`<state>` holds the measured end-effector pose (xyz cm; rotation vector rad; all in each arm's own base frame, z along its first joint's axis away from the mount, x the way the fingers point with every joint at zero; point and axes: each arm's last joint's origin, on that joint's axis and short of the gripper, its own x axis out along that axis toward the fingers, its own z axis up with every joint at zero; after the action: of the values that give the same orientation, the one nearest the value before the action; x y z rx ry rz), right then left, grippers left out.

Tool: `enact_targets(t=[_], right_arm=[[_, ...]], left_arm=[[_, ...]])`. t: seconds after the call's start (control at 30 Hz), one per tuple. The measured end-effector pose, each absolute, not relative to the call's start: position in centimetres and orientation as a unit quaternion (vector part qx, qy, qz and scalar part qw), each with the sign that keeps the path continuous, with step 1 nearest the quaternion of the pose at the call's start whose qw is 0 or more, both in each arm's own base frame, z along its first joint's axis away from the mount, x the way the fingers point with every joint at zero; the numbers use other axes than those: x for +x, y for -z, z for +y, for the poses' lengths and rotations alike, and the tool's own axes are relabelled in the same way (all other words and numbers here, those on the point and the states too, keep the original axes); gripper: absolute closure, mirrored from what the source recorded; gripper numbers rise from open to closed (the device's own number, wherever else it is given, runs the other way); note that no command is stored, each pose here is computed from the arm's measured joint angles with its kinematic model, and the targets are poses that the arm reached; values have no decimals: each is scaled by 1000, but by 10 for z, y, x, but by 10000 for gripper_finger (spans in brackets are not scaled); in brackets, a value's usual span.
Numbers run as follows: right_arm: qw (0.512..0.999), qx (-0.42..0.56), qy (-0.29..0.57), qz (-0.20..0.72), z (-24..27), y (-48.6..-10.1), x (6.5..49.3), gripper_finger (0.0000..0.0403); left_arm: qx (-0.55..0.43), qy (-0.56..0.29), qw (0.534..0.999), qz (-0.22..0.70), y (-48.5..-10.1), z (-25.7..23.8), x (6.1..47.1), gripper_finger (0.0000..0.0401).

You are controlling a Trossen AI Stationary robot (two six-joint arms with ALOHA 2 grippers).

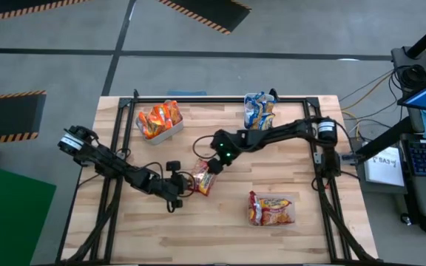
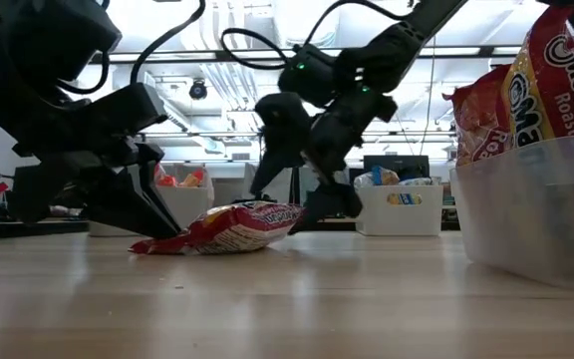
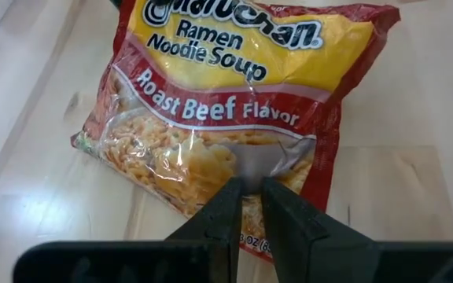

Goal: Sort Maruchan noodles
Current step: Put the red noodle pack into the transparent bin

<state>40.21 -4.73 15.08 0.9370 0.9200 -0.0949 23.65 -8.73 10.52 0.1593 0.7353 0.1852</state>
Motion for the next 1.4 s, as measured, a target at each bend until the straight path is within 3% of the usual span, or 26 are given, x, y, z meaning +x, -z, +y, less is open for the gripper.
enact_targets(t=[0.3, 0.83, 1.03, 1.4], right_arm=[[773, 461, 13, 435, -41, -145, 422, 93], [785, 448, -2, 427, -39, -153, 423, 316], [806, 424, -18, 412, -39, -168, 420, 381], [865, 341, -22, 366, -32, -221, 405, 393]], left_arm=[[83, -113, 927, 347, -101, -87, 239, 364], [81, -114, 924, 355, -101, -87, 237, 364], [115, -95, 923, 354, -126, -85, 227, 364], [136, -64, 969, 194, -208, -73, 201, 364]])
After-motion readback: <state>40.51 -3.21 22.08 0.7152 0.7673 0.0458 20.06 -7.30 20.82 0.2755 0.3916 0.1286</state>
